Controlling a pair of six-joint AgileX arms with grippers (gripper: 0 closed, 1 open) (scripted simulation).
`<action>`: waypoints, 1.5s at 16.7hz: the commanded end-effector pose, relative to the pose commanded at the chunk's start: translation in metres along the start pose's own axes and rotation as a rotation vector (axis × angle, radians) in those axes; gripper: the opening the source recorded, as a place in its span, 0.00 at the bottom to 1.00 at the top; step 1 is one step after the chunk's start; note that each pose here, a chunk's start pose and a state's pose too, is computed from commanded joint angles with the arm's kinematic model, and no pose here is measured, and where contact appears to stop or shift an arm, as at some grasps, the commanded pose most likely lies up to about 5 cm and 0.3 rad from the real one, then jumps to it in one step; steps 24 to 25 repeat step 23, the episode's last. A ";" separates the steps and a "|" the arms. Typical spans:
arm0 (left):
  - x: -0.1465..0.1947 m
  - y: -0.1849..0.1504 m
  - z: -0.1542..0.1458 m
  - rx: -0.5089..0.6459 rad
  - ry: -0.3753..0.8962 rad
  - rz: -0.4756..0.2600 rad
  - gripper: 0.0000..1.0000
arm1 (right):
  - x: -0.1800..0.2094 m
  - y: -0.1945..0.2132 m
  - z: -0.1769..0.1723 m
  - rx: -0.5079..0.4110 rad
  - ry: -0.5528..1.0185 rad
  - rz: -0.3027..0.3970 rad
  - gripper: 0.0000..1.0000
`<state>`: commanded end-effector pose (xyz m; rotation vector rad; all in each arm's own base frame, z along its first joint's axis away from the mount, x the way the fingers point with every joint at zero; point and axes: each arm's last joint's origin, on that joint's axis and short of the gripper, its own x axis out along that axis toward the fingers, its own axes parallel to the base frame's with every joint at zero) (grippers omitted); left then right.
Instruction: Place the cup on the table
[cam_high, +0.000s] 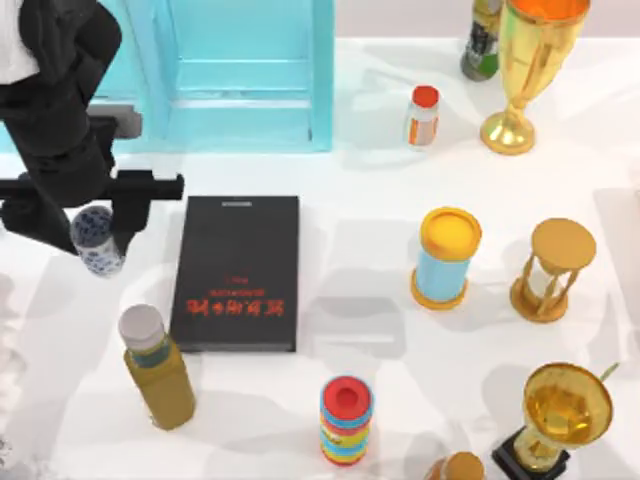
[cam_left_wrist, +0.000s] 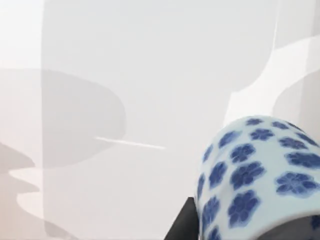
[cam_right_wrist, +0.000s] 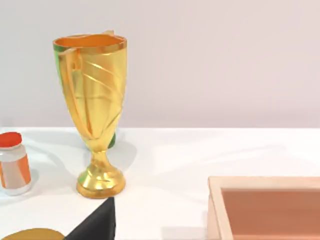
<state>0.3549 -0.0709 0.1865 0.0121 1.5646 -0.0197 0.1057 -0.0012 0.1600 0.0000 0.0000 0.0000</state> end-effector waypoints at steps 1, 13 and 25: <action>0.003 0.000 0.000 0.000 0.005 0.001 0.00 | 0.000 0.000 0.000 0.000 0.000 0.000 1.00; 0.003 0.000 0.000 0.000 0.005 0.001 0.68 | 0.000 0.000 0.000 0.000 0.000 0.000 1.00; 0.003 0.000 0.000 0.000 0.005 0.001 1.00 | 0.000 0.000 0.000 0.000 0.000 0.000 1.00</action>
